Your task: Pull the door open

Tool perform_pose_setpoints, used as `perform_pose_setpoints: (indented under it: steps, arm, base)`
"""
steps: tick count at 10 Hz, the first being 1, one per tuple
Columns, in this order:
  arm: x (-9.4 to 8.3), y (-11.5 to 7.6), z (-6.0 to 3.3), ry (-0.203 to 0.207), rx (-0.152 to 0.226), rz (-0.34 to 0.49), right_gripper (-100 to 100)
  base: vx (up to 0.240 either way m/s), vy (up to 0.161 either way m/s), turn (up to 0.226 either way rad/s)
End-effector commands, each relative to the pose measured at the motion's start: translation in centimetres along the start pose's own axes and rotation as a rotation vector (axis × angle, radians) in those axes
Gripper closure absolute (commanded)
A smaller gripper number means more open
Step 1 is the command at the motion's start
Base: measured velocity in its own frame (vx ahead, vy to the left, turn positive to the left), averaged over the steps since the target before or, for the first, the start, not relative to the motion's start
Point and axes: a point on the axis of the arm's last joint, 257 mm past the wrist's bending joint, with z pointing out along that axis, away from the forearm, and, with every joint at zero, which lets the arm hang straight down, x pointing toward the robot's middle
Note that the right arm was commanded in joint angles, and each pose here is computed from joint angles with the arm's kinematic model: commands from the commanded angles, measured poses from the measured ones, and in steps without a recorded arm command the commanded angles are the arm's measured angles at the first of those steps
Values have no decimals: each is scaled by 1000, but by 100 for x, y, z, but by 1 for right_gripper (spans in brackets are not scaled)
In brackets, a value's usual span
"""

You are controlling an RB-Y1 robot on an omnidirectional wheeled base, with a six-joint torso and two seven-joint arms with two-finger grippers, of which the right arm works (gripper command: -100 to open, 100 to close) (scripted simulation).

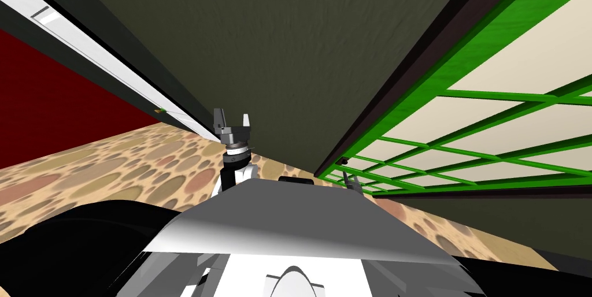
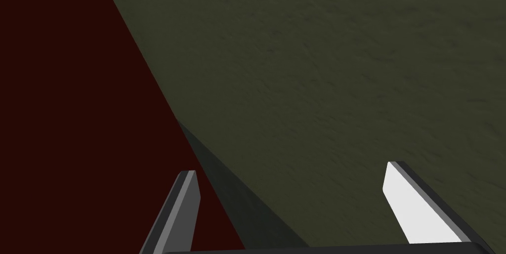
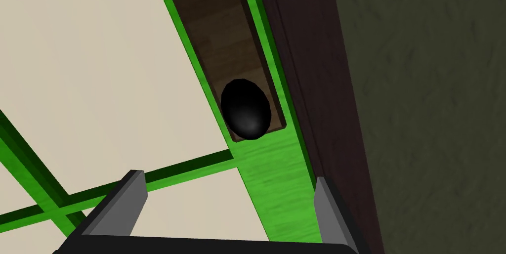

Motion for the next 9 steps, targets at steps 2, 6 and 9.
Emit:
perform_pose_setpoints:
  steps: [2,6,9]
  arm:
    - [-16,-19,-55,4,-5,-85,-100]
    - [-28,-55,-147,11,-14,-206,-100]
    - [-37,-82,-221,18,-22,-296,-100]
  base:
    - [-9,27,-22]
    - [-7,24,-30]
    - [-11,30,-36]
